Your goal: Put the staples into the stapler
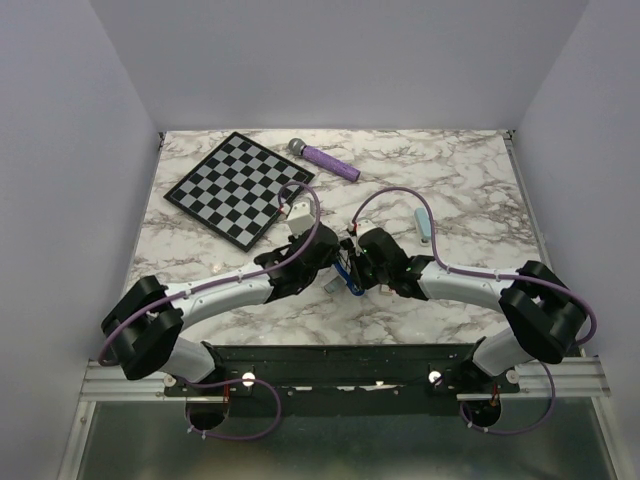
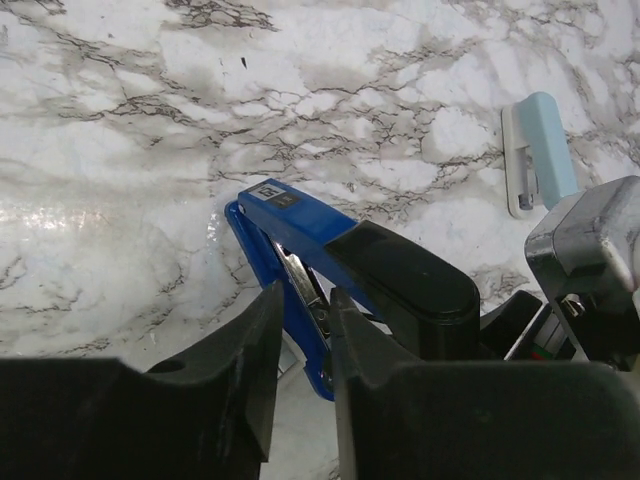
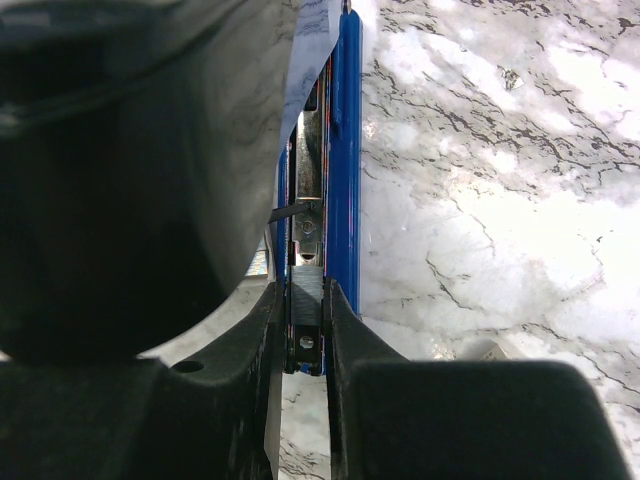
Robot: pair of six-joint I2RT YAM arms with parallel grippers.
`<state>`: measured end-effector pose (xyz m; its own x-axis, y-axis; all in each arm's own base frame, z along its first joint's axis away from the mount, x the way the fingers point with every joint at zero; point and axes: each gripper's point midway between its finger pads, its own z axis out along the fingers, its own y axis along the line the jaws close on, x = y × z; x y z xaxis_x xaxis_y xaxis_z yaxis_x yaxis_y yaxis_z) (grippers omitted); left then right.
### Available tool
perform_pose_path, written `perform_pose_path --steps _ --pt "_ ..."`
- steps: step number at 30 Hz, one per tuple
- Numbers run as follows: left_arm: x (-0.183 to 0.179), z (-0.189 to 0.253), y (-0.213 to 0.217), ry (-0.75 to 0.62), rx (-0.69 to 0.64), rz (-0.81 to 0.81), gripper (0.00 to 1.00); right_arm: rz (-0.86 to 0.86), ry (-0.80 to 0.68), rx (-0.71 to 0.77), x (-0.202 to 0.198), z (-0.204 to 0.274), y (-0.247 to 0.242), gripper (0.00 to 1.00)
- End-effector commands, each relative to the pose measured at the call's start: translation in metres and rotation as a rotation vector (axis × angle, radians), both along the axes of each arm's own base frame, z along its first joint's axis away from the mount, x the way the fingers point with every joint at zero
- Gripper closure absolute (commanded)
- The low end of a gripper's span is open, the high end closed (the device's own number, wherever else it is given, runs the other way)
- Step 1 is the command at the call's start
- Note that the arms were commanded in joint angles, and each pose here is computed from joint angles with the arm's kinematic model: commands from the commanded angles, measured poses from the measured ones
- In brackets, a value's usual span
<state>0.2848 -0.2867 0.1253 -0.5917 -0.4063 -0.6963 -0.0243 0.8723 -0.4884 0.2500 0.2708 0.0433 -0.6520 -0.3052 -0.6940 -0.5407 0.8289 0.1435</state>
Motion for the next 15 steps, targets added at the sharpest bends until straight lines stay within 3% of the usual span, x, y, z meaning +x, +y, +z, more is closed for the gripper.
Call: perform_pose_path --steps 1,5,6,11,15 --pt "0.002 0.014 0.017 -0.065 0.036 0.005 0.62 0.013 0.02 -0.023 -0.005 -0.009 -0.002 0.77" --pt "0.002 0.018 0.015 -0.163 0.065 -0.093 0.43 0.017 0.014 -0.029 -0.004 -0.01 -0.003 0.76" --pt "-0.002 0.004 0.021 -0.18 0.125 -0.144 0.35 0.018 0.013 -0.03 -0.004 -0.01 -0.003 0.77" --pt "-0.005 0.025 0.019 -0.46 0.152 -0.322 0.26 0.033 0.01 -0.037 -0.006 -0.009 -0.004 0.77" --pt "-0.015 0.015 0.019 -0.64 0.289 -0.531 0.13 0.067 0.015 -0.044 -0.009 -0.007 -0.003 0.76"
